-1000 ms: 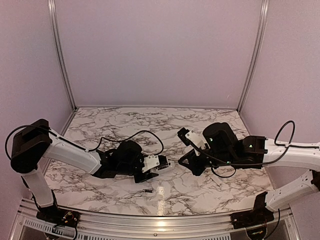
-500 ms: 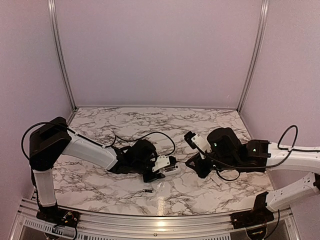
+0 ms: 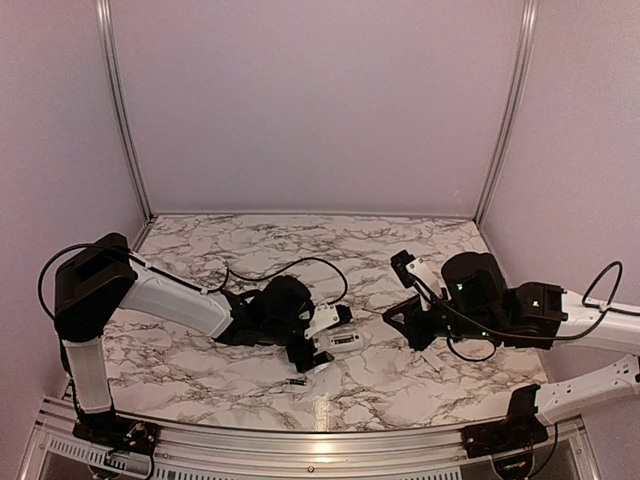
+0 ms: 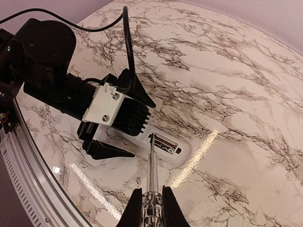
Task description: Unload the batteries from the remote control
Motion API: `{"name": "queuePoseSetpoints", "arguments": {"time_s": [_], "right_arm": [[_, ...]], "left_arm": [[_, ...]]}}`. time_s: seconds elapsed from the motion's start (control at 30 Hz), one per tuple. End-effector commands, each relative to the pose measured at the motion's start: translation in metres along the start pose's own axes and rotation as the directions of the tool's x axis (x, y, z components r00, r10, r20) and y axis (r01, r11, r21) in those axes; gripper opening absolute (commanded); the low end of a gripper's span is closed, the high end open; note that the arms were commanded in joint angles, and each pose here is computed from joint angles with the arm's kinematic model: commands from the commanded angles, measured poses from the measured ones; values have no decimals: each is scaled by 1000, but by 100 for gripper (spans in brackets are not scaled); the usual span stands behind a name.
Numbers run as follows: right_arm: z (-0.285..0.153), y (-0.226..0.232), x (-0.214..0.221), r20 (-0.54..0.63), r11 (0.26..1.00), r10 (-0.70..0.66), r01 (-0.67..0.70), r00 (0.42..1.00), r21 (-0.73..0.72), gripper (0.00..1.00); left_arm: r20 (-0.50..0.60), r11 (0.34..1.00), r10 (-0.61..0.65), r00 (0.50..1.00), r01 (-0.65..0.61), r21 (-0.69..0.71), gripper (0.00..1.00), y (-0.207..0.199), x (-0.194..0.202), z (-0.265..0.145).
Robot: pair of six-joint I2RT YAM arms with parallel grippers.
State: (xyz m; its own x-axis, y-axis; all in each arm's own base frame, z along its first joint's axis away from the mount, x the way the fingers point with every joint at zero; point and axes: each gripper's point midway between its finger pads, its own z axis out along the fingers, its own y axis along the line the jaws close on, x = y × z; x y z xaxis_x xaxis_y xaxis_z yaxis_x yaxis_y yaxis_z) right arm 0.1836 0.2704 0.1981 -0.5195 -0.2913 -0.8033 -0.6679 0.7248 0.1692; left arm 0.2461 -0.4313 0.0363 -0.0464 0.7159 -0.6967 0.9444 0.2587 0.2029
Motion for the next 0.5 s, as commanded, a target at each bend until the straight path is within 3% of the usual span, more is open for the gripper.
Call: {"name": "queuePoseSetpoints", "arguments": {"time_s": [0.0, 0.13, 0.27, 0.33, 0.37, 0.47], "right_arm": [[-4, -9, -10, 63, 997, 51, -54, 997, 47, 0], [-11, -7, -20, 134, 997, 69, -73, 989, 22, 0], [-19, -11, -27, 209, 996, 85, -90, 974, 16, 0], [-24, -13, -30, 235, 995, 91, -98, 968, 17, 0], [-25, -13, -30, 240, 995, 94, -100, 966, 13, 0], [-29, -10, -29, 239, 995, 95, -96, 966, -7, 0]], "left_arm": [[162, 997, -26, 987, 37, -70, 99, 17, -47, -33], [333, 968, -81, 940, 154, -200, 99, 45, -75, -68], [491, 879, -88, 866, 300, -370, 99, 81, -82, -114], [468, 912, -53, 882, 234, -337, 99, 76, -93, -113], [371, 941, -74, 926, 189, -282, 99, 70, -85, -98], [266, 983, -43, 963, 88, -158, 99, 50, -84, -85]]}}
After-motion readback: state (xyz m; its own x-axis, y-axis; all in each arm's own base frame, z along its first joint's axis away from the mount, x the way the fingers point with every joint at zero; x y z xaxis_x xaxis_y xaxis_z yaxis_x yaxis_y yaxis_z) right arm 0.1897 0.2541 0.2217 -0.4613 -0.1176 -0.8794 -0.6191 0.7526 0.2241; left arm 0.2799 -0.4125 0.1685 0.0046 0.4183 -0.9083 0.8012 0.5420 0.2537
